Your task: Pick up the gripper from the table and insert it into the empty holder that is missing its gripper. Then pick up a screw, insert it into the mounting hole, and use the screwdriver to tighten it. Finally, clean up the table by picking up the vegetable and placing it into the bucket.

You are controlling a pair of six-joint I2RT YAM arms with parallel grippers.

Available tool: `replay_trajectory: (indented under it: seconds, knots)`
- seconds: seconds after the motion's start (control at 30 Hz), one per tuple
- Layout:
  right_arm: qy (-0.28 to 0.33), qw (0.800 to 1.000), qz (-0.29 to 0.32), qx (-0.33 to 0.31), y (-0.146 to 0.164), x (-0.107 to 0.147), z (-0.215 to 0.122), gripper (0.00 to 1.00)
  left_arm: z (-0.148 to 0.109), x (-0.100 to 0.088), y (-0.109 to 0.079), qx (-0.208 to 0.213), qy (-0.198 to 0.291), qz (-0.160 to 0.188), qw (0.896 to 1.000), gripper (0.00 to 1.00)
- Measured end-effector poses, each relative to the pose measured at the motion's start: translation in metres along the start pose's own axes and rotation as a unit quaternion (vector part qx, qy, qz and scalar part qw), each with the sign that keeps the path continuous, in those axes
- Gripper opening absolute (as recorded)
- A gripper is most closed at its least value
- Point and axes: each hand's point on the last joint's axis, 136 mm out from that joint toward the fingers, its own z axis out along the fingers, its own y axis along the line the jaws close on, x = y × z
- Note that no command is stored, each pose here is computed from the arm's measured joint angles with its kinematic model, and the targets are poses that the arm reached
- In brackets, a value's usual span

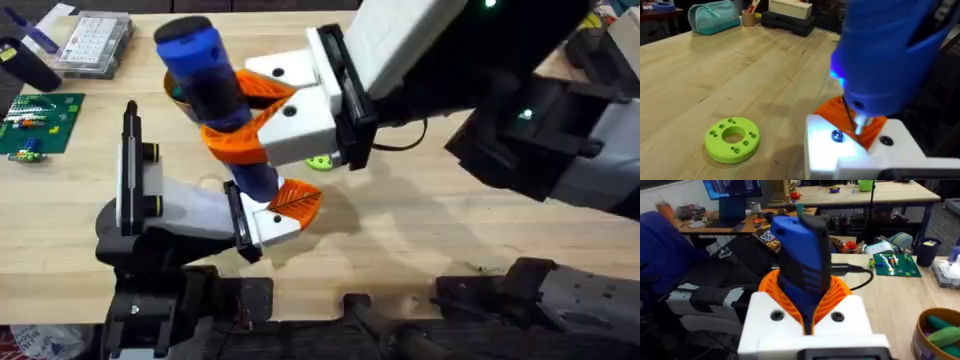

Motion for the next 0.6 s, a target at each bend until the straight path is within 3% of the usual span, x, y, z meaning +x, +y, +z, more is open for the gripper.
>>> replay_trajectory:
  seconds: [0.6]
  knots:
    - [0.000,1.000,-0.029,0.009,-0.0031,0.0010,-0.0001,0.042,0.0000,0.0000,0.0000,0.000,0.000,0.000,1.000,0.015]
